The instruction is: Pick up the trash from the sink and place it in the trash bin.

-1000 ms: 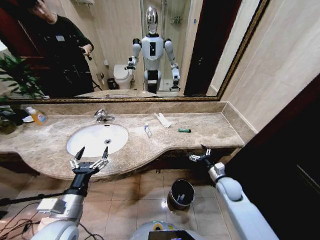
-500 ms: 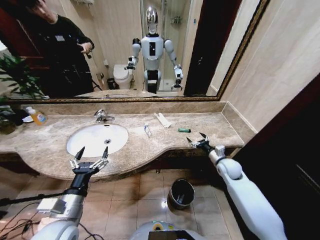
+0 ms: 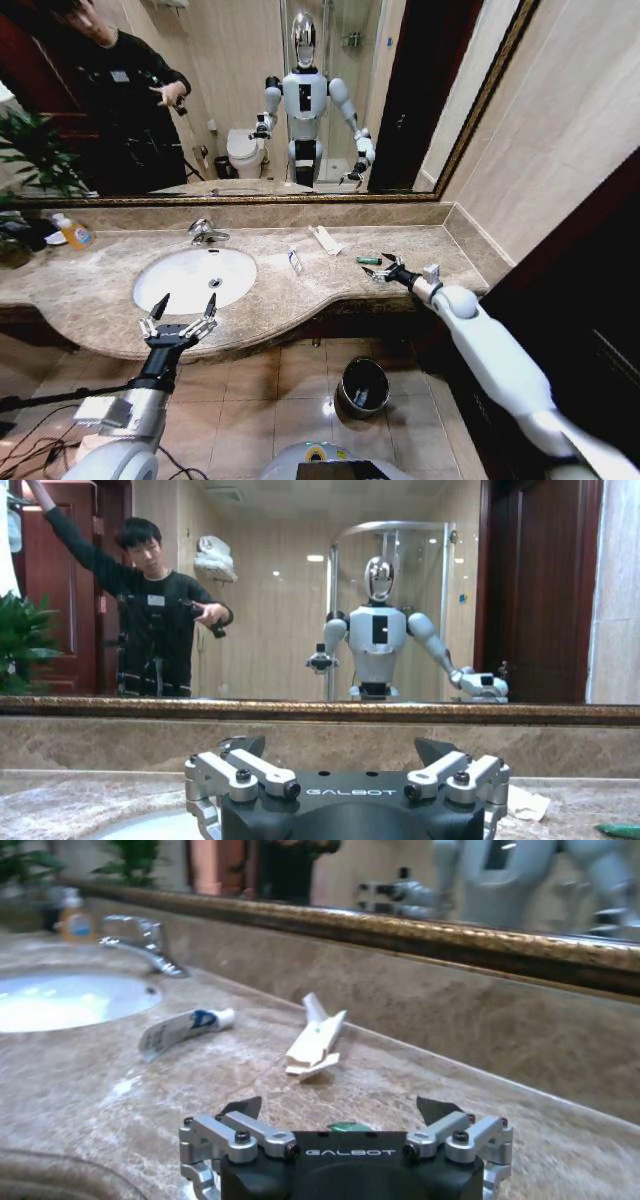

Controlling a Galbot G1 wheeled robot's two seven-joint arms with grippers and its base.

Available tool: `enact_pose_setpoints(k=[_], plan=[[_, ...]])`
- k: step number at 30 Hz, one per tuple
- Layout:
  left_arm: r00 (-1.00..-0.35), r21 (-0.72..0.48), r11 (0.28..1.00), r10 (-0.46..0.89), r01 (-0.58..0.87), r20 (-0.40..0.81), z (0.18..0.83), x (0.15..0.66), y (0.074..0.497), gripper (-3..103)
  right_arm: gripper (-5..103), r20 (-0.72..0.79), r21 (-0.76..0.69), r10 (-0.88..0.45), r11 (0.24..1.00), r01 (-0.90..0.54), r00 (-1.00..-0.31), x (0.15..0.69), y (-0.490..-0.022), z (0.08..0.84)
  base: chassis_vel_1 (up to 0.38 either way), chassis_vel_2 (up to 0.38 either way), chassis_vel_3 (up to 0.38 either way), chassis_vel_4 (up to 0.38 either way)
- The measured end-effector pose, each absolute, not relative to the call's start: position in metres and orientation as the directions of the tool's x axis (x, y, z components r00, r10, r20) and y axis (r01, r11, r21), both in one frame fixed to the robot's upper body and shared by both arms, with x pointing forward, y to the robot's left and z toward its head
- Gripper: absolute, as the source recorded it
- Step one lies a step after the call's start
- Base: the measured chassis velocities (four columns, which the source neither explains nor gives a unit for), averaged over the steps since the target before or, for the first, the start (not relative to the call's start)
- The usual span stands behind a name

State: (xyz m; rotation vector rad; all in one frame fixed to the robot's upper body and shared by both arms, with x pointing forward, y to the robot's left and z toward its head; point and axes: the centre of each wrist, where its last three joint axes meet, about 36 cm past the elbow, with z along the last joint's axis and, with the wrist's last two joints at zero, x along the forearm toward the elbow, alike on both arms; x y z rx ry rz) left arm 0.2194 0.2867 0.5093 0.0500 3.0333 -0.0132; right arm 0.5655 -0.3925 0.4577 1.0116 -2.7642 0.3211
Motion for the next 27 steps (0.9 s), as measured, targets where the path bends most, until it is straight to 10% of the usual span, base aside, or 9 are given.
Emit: enact_pose_setpoints(k=[20,27], plan=[[-0.994,-0.007,0.999,0.032,0.033,-0.108,0.509,0.219,0.287,100,103,0.457,-0.178,-0.534,0.728,-0.662,-0.711,0.629,-0.418,0.468,0.0,0.0,0.0,0.0],[-0.994,-0.007,0.999,0.032,0.033,-0.108,0.509,0.219,0.287,100,86,0.462,-0.173,-0.523,0.739,-0.651,-0.716,0.628,-0.423,0.467,0.0,0.0,0.0,0.0]])
